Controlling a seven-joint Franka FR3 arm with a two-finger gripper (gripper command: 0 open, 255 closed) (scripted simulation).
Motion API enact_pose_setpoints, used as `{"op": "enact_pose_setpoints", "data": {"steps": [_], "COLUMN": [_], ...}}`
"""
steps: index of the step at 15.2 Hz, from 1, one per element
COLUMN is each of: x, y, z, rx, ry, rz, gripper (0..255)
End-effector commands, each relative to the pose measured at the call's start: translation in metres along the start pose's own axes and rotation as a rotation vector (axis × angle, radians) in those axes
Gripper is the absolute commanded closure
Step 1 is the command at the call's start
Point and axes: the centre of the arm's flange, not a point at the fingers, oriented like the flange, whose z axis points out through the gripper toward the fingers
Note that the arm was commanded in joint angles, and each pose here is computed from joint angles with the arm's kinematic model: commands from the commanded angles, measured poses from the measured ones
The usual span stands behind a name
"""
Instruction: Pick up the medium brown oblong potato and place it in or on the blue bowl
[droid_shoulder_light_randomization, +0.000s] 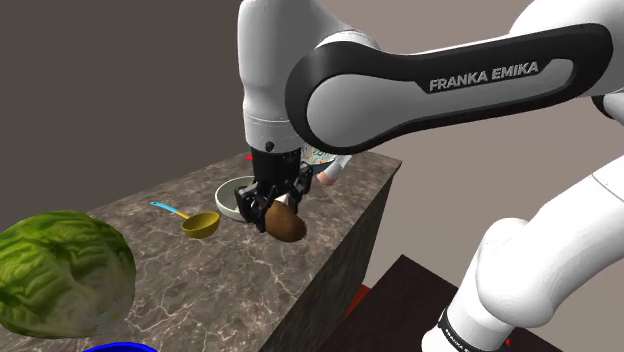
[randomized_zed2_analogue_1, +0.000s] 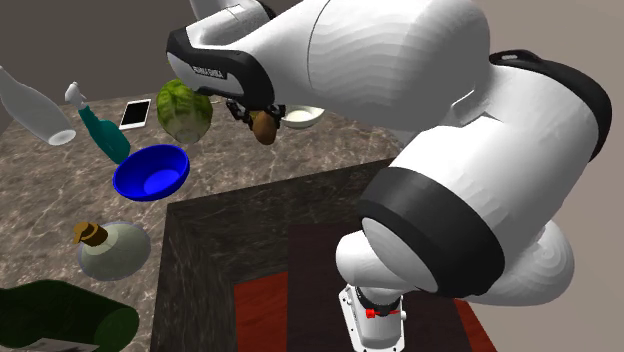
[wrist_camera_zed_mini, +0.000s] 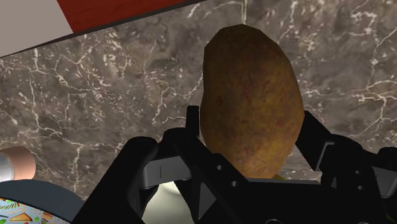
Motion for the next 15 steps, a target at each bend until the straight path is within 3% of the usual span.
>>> {"op": "enact_pose_setpoints", "data": {"steps": [1, 4, 15], "x": [0.001, 0.003, -0.035], "y": [0.002, 0.003, -0.135], "z": [-0.01, -0.02, -0.044], "rx": [0.0, 0.0, 0.0], "ry": [0.0, 0.0, 0.0], "rz": [0.0, 0.0, 0.0], "gripper": [255, 255, 255]}}
